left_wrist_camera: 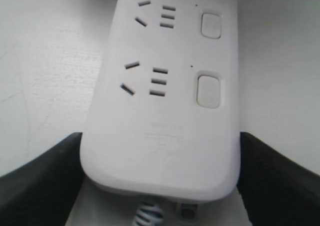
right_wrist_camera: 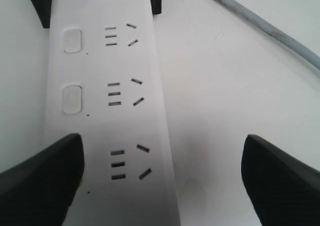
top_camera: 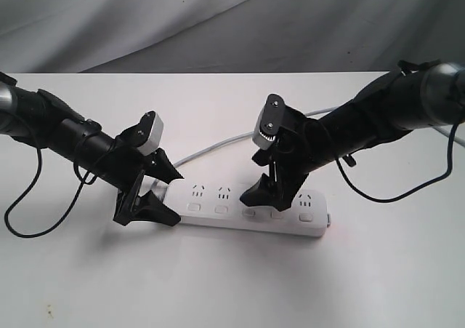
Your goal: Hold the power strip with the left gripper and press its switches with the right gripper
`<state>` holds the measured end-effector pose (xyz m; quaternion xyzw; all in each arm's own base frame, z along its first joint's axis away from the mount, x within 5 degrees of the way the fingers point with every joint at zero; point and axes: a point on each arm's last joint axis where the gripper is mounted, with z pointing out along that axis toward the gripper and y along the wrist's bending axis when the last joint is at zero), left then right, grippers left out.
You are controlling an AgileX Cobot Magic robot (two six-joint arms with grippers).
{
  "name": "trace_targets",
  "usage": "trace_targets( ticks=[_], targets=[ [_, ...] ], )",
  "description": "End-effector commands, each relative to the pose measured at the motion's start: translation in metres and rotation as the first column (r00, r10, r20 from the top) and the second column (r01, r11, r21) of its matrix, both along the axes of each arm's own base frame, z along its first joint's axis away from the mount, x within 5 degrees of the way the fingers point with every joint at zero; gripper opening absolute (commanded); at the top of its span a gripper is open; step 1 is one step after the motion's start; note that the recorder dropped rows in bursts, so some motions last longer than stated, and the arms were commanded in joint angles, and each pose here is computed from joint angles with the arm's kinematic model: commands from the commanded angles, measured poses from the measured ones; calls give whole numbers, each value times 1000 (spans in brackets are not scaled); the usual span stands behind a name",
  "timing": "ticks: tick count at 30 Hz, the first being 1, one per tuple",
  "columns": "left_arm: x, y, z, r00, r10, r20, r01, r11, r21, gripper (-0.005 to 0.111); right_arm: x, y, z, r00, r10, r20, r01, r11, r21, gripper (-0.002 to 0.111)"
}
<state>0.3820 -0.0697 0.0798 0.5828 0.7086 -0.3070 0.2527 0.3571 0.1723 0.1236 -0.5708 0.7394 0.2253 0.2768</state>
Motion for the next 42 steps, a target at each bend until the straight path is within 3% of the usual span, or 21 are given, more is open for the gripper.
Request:
trace_targets(
  ticks=[1,31,38,42],
  targets=[
    [0,-1,0,1000,-5,-5,5,1000,-3,41,-1,2,0,1000,5,1,-5,1000,-8,78],
    [0,-1,0,1000,-5,-5,5,1000,-3,41,-3,-4,-20,1000,-1,-30,-1,996,-90,78],
    [0,-1,0,1000,-5,-5,5,1000,-3,41,-4,-7,-45,996,-12,-84,1,990,-138,78],
    [0,-1,0,1000,-5,-5,5,1000,-3,41,-4,-6,-42,997,-16,-78,5,991,-133,78]
  ],
)
